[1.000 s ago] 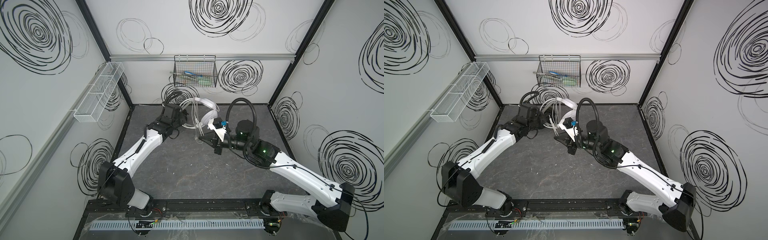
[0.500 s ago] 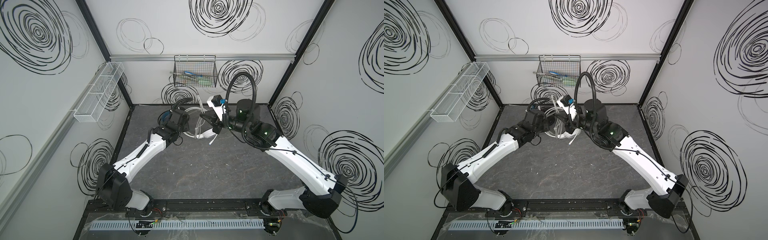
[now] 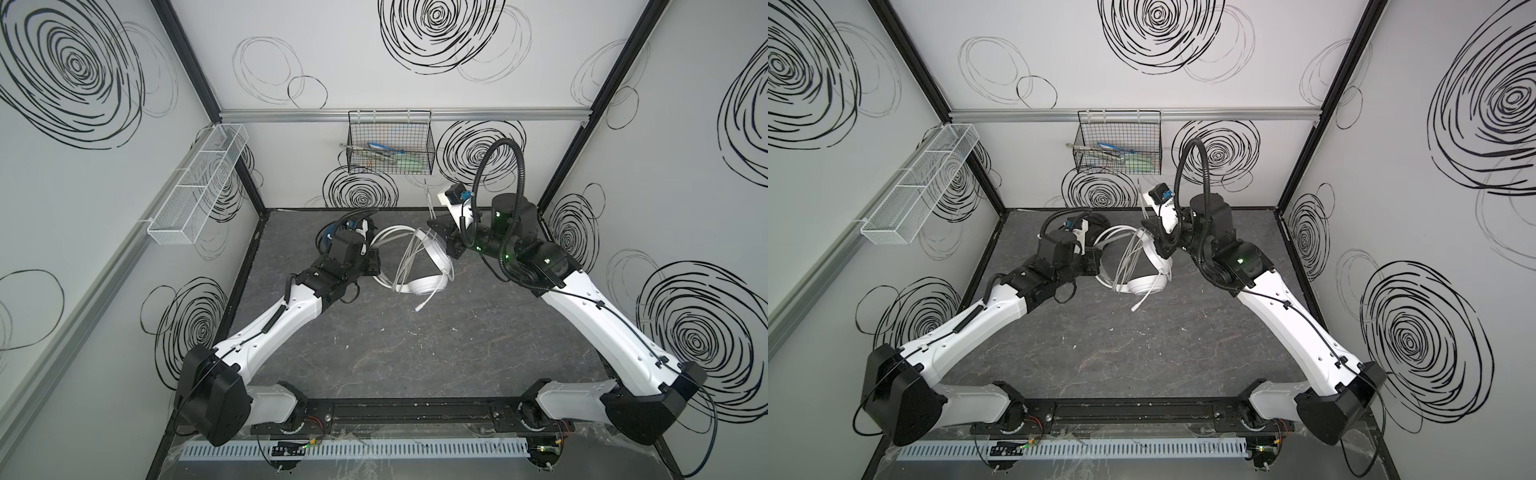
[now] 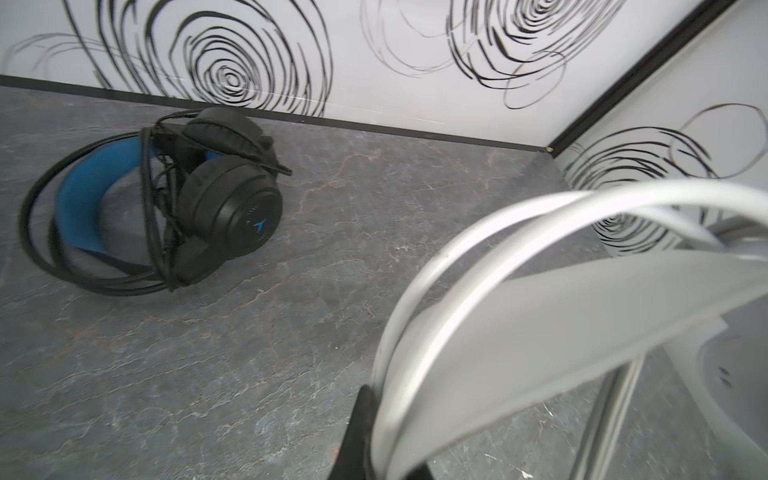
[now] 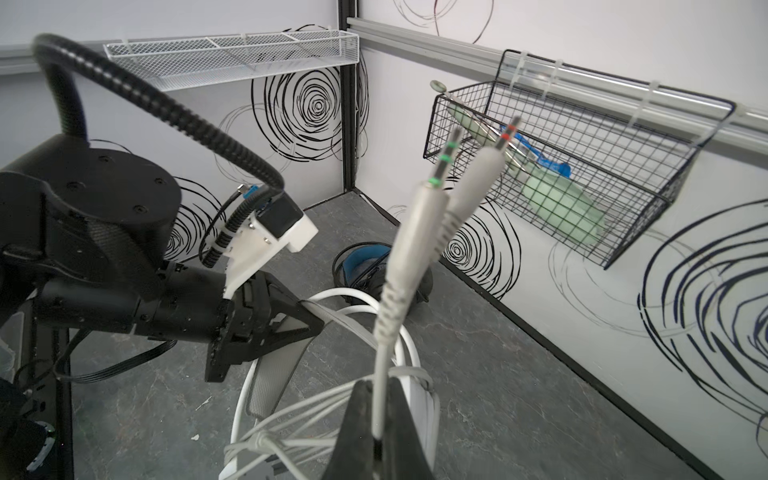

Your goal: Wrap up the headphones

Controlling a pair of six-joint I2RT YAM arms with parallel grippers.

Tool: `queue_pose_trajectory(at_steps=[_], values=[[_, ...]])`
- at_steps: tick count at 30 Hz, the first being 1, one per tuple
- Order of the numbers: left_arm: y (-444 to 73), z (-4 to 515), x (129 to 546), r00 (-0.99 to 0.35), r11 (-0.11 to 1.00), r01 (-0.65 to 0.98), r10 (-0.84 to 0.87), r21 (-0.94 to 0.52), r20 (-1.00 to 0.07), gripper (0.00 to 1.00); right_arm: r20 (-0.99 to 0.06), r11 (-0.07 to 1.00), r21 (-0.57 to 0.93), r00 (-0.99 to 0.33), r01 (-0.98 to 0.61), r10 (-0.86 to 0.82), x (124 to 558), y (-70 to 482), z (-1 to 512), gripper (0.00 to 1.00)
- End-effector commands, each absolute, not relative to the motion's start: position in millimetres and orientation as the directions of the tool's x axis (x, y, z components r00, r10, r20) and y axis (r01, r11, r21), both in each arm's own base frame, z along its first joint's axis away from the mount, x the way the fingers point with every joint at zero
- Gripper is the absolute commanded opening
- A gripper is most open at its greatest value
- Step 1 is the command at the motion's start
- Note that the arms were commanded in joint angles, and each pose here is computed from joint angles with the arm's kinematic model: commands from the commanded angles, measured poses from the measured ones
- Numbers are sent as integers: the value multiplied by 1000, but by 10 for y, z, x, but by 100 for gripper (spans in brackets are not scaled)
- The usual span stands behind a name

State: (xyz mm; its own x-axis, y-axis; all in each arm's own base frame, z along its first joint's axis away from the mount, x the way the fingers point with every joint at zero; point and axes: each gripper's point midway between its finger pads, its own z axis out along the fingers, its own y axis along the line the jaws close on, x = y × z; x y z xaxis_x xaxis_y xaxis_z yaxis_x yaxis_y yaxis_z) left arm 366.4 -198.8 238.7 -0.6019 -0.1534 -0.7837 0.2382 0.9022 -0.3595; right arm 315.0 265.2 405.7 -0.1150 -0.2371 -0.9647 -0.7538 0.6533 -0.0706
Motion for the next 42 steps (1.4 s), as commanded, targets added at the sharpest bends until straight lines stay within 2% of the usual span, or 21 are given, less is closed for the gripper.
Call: queue_pose_trajectory(at_steps=[1, 8, 18, 24, 29, 34, 37, 42], values=[[-2134, 2764, 3561, -509, 841, 398, -129, -366, -851, 0, -990, 738, -59, -55, -672, -129, 3272, 2356, 4421, 0], [-2216, 2888, 3415, -475, 787, 486, -126, -379, -871, 0, -990, 792, 18, -121, -611, -71, 3439, 2132, 4305, 0], [-2423, 3113, 3281, -456, 672, 599, -160, -435, -876, 0, -984, 766, 122, -178, -631, 11, 3414, 2085, 4155, 6], [-2406, 3062, 3362, -474, 713, 567, -126, -412, -871, 0, -989, 787, 95, -148, -609, 4, 3442, 2023, 4225, 9], [-2446, 3116, 3293, -462, 682, 600, -131, -418, -877, 0, -985, 827, 96, -171, -554, -1, 3521, 1927, 4118, 12], [-2446, 3135, 3285, -472, 678, 594, -142, -433, -870, 0, -983, 807, 118, -184, -579, 11, 3509, 1985, 4008, 21], [-2392, 3066, 3387, -505, 723, 533, -145, -440, -851, 0, -974, 811, 146, -227, -566, 17, 3572, 2001, 3801, 25], [-2310, 2806, 3528, -576, 797, 425, -128, -429, -807, 0, -940, 828, 209, -340, -520, 24, 3716, 2031, 3333, 25]])
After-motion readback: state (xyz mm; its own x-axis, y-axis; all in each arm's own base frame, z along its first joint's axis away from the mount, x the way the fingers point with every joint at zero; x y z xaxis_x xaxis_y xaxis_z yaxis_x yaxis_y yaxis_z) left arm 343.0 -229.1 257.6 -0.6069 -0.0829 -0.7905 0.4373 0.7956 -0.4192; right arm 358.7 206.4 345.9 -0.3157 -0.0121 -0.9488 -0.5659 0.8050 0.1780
